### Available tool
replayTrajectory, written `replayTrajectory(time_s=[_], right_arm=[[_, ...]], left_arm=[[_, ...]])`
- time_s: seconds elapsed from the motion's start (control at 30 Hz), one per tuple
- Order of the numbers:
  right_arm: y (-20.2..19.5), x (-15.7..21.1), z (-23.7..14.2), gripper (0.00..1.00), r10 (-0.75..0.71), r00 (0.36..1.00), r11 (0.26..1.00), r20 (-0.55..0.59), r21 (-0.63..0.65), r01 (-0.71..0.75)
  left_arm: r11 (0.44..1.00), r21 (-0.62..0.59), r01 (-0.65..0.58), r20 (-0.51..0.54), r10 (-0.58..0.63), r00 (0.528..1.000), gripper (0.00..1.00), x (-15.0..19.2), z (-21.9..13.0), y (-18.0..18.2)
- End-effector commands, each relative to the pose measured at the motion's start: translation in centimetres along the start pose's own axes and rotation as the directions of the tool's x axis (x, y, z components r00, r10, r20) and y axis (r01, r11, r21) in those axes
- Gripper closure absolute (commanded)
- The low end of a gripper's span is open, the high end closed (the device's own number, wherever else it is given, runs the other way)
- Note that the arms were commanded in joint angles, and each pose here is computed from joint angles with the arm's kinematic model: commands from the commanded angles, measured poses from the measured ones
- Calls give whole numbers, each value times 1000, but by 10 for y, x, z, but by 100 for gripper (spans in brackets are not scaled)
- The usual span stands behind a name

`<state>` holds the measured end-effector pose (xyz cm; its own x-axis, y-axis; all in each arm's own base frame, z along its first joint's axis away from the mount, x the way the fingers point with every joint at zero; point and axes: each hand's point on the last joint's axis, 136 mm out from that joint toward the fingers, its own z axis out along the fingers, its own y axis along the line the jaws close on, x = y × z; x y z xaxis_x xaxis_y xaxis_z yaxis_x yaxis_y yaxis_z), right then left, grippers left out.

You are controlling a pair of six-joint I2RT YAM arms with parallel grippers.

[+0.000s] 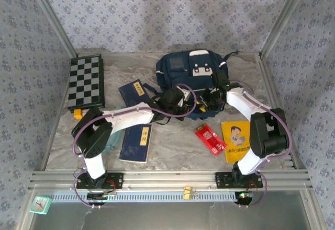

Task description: Pack the student bag

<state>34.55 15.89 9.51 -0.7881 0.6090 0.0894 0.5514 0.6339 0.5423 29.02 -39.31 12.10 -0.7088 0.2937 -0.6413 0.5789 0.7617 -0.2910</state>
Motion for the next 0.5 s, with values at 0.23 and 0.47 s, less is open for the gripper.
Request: replayTrajectory(time_s=[0.23, 0.47], right_arm=[[-6, -16, -19, 100, -47, 999, 999, 25, -11, 47], [-2, -26, -52, 100, -51, 998, 995, 39, -78, 54]], left_arm=[[999, -34, 18, 79, -15, 997, 100, -25, -25, 14], [989, -119, 88, 71, -80, 994, 100, -24, -33, 63]])
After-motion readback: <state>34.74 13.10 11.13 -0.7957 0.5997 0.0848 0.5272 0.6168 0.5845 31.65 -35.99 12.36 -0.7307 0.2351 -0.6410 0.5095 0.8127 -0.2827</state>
